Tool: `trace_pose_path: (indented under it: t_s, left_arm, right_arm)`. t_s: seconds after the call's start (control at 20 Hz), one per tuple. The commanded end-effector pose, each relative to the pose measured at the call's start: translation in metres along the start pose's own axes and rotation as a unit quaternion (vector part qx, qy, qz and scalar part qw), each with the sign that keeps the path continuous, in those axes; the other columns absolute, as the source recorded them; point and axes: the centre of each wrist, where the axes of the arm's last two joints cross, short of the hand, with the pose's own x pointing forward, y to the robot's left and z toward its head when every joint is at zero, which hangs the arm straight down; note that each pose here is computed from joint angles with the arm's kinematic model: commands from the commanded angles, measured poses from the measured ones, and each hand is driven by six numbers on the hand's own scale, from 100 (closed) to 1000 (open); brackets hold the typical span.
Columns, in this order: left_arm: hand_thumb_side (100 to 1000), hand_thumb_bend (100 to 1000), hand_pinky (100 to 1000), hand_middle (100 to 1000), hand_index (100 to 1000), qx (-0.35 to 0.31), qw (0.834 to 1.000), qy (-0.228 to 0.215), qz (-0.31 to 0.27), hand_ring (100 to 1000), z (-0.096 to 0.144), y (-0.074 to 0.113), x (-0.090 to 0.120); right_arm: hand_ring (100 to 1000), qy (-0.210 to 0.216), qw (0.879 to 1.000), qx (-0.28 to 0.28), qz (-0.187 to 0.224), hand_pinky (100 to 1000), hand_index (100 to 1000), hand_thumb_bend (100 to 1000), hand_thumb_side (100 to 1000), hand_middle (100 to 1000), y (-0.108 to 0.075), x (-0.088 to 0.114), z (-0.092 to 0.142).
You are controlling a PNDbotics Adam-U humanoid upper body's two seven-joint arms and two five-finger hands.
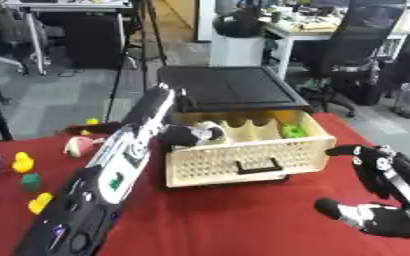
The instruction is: Pick up objects from table and place into drawer.
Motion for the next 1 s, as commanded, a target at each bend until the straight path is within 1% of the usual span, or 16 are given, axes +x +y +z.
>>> trace_pose_path:
  t_s: [0.05, 0.2, 0.3, 0.4, 0.5, 0.55, 0.65, 0.8, 0.95, 1.0]
  left_arm:
    - [534, 969, 378, 477, 651, 0.004, 1.000, -0.011, -0.003, 463, -0.002, 0.005, 0.003]
    - [522, 930, 369, 462, 636, 0.016, 1.000, -0.015, 0.008, 450, -0.001, 0.010, 0.003]
    - [514, 906, 370, 458, 632, 0.031, 0.999, -0.020, 0.021, 448, 0.001, 0.019, 0.003]
    - [509, 873, 366, 443, 617, 0.050, 0.998, -0.028, 0.039, 435, 0.006, 0.032, 0.001]
    - [506, 863, 364, 437, 612, 0.067, 0.996, -0.034, 0.058, 430, 0.013, 0.046, -0.001]
    - [499, 834, 354, 419, 596, 0.076, 0.995, -0.031, 0.064, 416, 0.018, 0.052, -0.004]
    - [495, 808, 353, 413, 590, 0.096, 0.990, -0.030, 0.095, 411, 0.031, 0.066, -0.012]
    - [498, 797, 354, 412, 588, 0.118, 0.984, -0.028, 0.127, 411, 0.052, 0.084, -0.022]
    - [516, 791, 361, 419, 595, 0.131, 0.981, -0.023, 0.142, 416, 0.073, 0.096, -0.031]
    - [527, 789, 363, 422, 598, 0.134, 0.980, -0.021, 0.145, 418, 0.079, 0.098, -0.034]
  right_arm:
    - [100, -0.008, 1.000, -0.007, 0.003, 100, 778, 798, 801, 165, -0.007, 0.002, -0.002]
    - [100, -0.007, 1.000, -0.007, 0.003, 100, 777, 797, 800, 165, -0.007, 0.001, -0.002]
    - [100, -0.006, 1.000, -0.007, 0.004, 100, 777, 797, 801, 165, -0.007, 0.001, -0.002]
    - [100, -0.004, 1.000, -0.008, 0.005, 100, 777, 797, 800, 164, -0.007, 0.000, -0.002]
    - [100, -0.001, 1.000, -0.008, 0.006, 100, 776, 797, 800, 164, -0.008, -0.002, -0.001]
    - [100, 0.000, 1.000, -0.008, 0.007, 100, 771, 796, 800, 163, -0.008, -0.002, -0.001]
    - [100, 0.002, 1.000, -0.008, 0.010, 100, 758, 793, 800, 162, -0.010, -0.004, -0.001]
    - [100, 0.001, 1.000, -0.007, 0.015, 100, 738, 790, 801, 161, -0.012, -0.005, -0.003]
    - [100, -0.003, 1.000, -0.003, 0.021, 100, 701, 788, 800, 159, -0.015, -0.005, -0.007]
    - [100, -0.004, 1.000, -0.002, 0.022, 100, 675, 788, 800, 159, -0.016, -0.005, -0.008]
